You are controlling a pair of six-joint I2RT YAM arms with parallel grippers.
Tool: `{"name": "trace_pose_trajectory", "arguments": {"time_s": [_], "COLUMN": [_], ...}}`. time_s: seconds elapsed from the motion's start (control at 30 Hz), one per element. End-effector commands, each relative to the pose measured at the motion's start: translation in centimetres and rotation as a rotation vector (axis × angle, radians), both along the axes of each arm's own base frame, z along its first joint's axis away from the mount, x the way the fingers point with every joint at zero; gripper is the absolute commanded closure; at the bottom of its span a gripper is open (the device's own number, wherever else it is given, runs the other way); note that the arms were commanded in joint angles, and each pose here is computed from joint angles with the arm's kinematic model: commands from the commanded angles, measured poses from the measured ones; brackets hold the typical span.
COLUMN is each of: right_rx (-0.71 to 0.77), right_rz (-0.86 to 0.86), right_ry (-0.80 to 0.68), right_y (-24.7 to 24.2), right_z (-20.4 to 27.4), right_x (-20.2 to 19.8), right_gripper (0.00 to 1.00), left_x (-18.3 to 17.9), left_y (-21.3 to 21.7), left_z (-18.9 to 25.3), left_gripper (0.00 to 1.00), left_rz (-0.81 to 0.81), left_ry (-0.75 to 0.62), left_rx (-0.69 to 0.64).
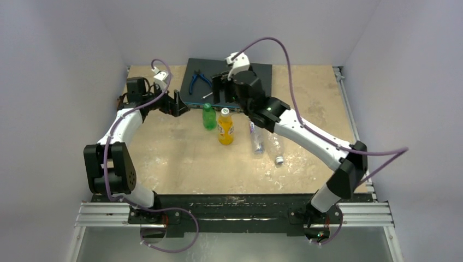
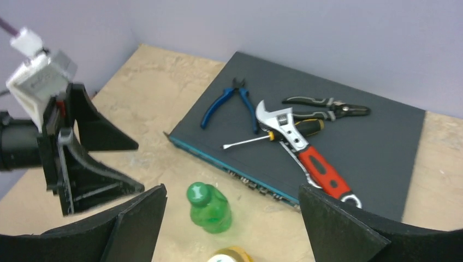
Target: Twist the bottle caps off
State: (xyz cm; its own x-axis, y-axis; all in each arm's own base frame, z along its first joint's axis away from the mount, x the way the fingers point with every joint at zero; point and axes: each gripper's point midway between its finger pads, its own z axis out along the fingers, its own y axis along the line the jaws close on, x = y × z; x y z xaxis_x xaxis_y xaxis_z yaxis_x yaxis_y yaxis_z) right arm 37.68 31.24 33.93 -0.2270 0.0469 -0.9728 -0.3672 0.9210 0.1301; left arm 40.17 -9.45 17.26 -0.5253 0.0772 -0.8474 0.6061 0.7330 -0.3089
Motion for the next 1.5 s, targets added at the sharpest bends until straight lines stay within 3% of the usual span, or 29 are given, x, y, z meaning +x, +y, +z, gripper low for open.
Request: {"name": "trace_pose_trajectory", "arguments": {"time_s": [0.0, 0.2, 0.4, 0.67, 0.87, 1.47], "right_rx": [-0.161, -0.219, -0.236, -0.320, -0.346, -0.395], "right_rz": [0.038, 0.060, 0.052, 0.183, 0.226, 0.284], "right_ry": [0.042, 0.094, 0.100, 0.168, 0.191, 0.284], "right_y": [3.6, 7.1, 6.5, 10.3, 11.1, 10.6], "right_z": [-2.0, -4.3, -5.9, -10.8, -11.7, -14.6], "right_x": [0.0, 1.2, 0.8, 1.6, 2.2, 3.2], "right_gripper": [0.07, 0.11, 0.11, 0.13, 0.27, 0.37], "left_x": [1.7, 1.8, 0.6, -0.3, -0.4, -0.5], "left_y": [5.0, 9.0, 8.5, 8.1, 8.3, 8.1], "left_z": [0.9, 0.9, 0.8, 1.4, 1.6, 3.1], "left_gripper": [0.00, 0.00, 0.00, 0.00, 0.00, 0.00], "left_rz": [0.160, 0.214, 0.185, 0.161, 0.165, 0.152], "left_ry": [-0.022, 0.015, 0.016, 0.006, -0.007, -0.046], "left_rx": [0.005, 0.007, 0.003, 0.009, 0.032, 0.033]}}
